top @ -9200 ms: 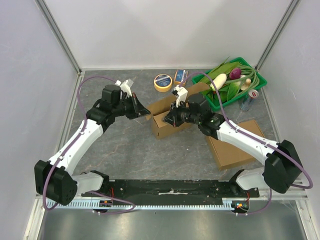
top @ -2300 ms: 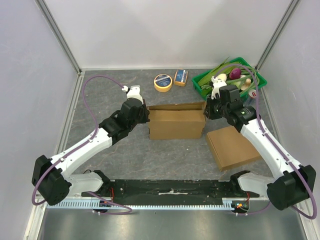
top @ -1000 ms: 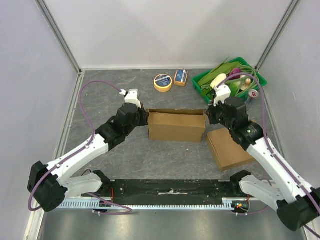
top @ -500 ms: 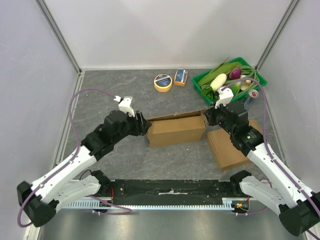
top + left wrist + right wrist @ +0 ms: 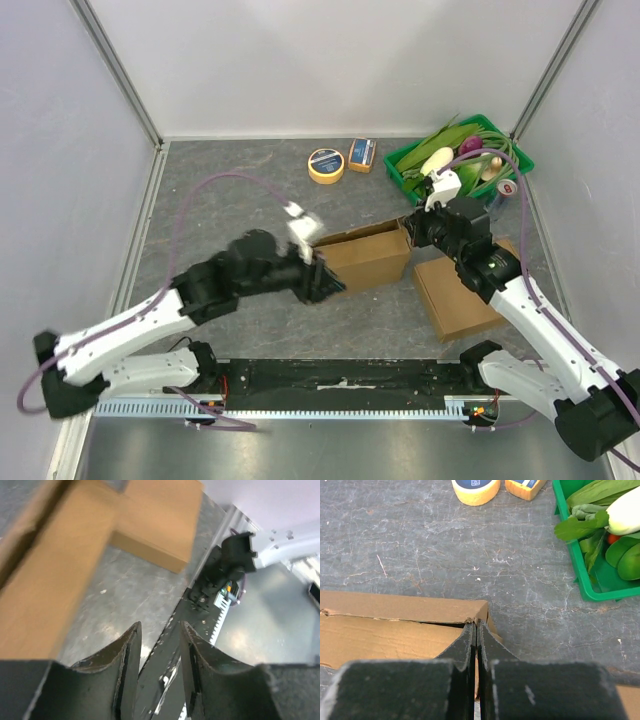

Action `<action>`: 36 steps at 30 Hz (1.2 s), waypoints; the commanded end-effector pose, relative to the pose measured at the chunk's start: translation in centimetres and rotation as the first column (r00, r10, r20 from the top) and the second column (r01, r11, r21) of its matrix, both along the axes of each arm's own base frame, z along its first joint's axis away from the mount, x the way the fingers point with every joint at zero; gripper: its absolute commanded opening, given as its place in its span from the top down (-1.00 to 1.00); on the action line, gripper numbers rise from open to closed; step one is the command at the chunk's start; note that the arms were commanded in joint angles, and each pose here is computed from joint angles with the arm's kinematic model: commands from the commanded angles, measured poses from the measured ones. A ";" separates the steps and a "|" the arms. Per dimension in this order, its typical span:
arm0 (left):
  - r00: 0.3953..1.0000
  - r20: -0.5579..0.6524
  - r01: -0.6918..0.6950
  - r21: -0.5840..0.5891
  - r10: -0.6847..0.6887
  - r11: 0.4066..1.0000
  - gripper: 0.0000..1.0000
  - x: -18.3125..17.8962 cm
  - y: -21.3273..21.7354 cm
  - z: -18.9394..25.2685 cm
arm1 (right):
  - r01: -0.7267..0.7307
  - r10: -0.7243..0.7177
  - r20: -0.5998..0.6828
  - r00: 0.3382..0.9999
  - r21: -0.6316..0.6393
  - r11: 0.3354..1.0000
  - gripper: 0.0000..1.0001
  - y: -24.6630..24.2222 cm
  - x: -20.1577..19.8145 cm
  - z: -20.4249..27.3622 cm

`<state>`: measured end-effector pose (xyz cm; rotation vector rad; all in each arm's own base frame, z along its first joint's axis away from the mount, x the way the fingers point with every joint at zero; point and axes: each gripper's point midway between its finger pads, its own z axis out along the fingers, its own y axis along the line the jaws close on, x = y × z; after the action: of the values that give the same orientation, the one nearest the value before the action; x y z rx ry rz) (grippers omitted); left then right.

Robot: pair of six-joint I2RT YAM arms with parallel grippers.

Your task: Fold the paper box

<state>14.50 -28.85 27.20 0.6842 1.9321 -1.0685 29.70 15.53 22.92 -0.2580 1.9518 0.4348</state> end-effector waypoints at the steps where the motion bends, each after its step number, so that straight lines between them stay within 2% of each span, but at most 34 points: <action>1: 0.957 0.272 0.058 0.174 -0.104 0.983 0.17 -1.3 -6.7 1.1 | -0.018 0.016 -0.076 0.997 -0.019 1.000 1.00 0.3 -0.5 -0.6; 3: 0.920 0.360 0.038 0.309 -0.153 0.950 0.21 -0.7 -9.3 -1.7 | -0.018 0.018 -0.085 0.996 -0.008 1.000 1.00 0.5 -0.6 -0.7; 6: 0.878 0.445 -0.016 0.391 -0.174 0.920 0.33 1.2 -10.9 -3.5 | -0.025 0.025 -0.094 0.995 0.007 1.000 1.00 0.8 -0.6 -0.5; 7: 0.874 0.451 -0.044 0.443 -0.180 0.895 0.38 2.1 -11.4 -5.5 | -0.018 0.019 -0.105 0.994 0.015 1.000 1.00 0.8 -0.7 -0.6; 8: 0.862 0.473 -0.063 0.459 -0.183 0.886 0.48 2.6 -11.8 -5.9 | -0.016 0.018 -0.109 0.994 0.019 1.000 1.00 0.8 -0.7 -0.5; 11: 0.846 0.520 -0.176 0.486 -0.121 0.856 0.57 4.8 -12.3 -8.2 | -0.020 0.025 -0.124 0.992 0.045 0.999 1.00 1.2 -1.1 -0.7; 14: 0.835 0.550 -0.303 0.469 -0.007 0.830 0.75 7.1 -12.1 -8.6 | -0.013 0.020 -0.130 0.991 0.053 0.999 1.00 1.0 -1.3 -1.1; 20: 0.852 0.507 -0.378 0.420 0.132 0.825 0.80 9.7 -11.1 -9.7 | -0.016 0.027 -0.166 0.986 0.064 0.998 1.00 1.5 -2.4 -2.0; 23: 0.860 0.483 -0.380 0.393 0.163 0.837 0.81 9.9 -11.0 -9.6 | -0.007 0.014 -0.188 0.982 0.040 0.999 1.00 1.1 -3.0 -3.2; 31: 0.875 0.446 -0.380 0.391 0.188 0.839 0.84 11.2 -11.6 -9.8 | 0.017 0.000 -0.206 0.978 0.081 0.997 1.00 2.2 -4.3 -4.5; 36: 0.875 0.426 -0.393 0.348 0.230 0.851 0.85 11.8 -12.3 -8.8 | 0.155 -0.131 -0.251 0.959 0.079 0.985 1.00 1.9 -4.9 -6.0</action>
<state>23.20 -39.06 14.54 0.9319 1.8994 -0.1788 28.86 15.53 22.34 -0.0217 1.9632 0.4345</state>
